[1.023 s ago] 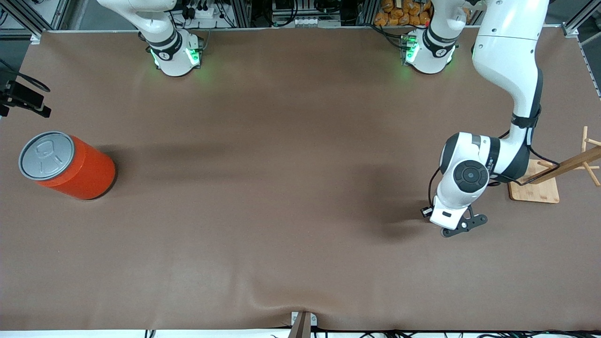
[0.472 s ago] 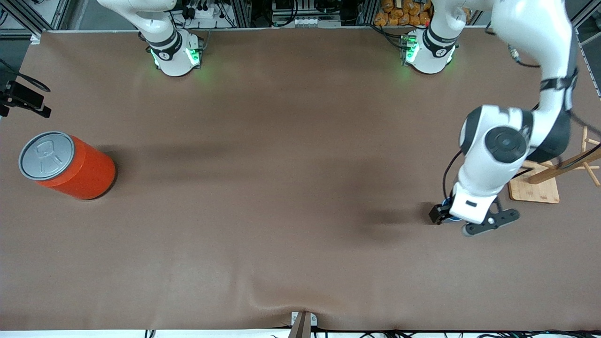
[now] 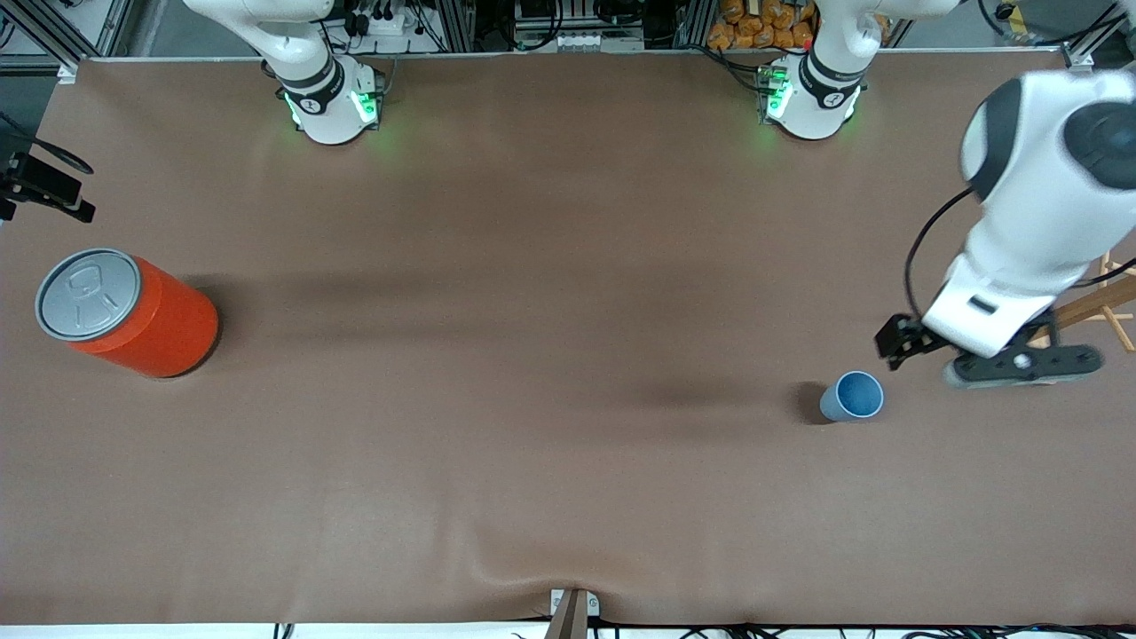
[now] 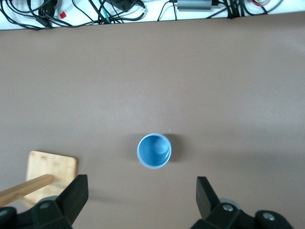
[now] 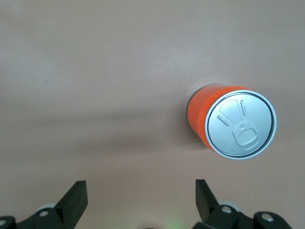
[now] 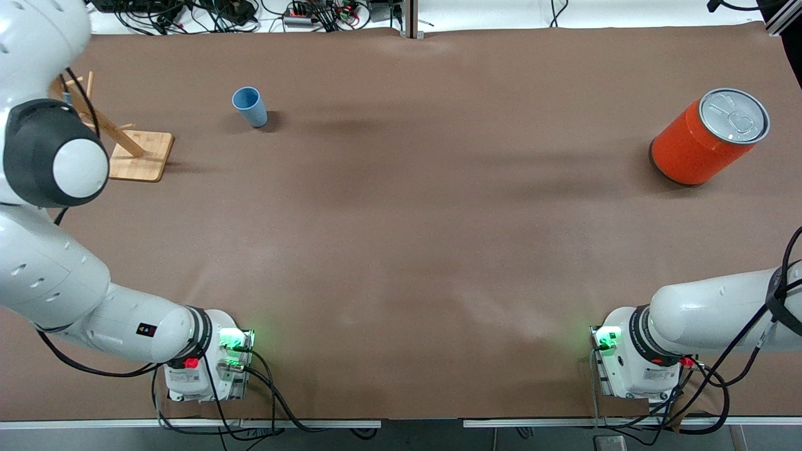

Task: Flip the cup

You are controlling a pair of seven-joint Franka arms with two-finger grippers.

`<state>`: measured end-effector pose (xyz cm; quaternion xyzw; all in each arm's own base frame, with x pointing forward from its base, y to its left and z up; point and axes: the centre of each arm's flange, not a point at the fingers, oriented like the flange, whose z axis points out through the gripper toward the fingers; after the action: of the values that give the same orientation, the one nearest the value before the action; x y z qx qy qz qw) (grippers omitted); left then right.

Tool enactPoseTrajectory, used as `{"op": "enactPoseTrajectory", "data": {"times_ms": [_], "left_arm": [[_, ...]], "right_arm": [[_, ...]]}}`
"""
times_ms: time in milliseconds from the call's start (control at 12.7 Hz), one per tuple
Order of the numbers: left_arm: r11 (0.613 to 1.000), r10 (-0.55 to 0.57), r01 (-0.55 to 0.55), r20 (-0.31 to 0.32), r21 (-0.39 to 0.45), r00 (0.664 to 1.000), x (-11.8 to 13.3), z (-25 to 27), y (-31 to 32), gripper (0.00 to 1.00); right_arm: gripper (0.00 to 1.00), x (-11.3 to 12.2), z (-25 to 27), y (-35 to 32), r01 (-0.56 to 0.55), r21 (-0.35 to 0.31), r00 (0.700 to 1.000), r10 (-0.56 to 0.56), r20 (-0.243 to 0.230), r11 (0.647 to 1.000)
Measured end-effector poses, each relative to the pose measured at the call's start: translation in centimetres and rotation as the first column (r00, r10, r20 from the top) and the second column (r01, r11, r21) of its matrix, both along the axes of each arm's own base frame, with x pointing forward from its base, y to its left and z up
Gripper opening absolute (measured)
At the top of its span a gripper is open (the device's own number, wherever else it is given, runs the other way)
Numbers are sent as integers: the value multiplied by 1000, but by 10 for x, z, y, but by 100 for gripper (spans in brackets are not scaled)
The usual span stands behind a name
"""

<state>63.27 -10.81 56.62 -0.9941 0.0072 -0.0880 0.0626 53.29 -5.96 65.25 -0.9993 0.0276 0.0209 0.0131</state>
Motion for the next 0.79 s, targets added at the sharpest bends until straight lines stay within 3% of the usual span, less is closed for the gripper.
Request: {"op": "enactPoseTrajectory", "data": {"times_ms": [394,787], "left_arm": [[997,-23,22,-20,-69,1000,-15,44,14,100],[992,-81,76,-53,-101,995,-59,88,39,100]], "right_arm": [[100,0,-1,1,-1,1,1000,1,-5,1000],[100,0,-1,1,-2,1,1000,2,-6,1000]]}}
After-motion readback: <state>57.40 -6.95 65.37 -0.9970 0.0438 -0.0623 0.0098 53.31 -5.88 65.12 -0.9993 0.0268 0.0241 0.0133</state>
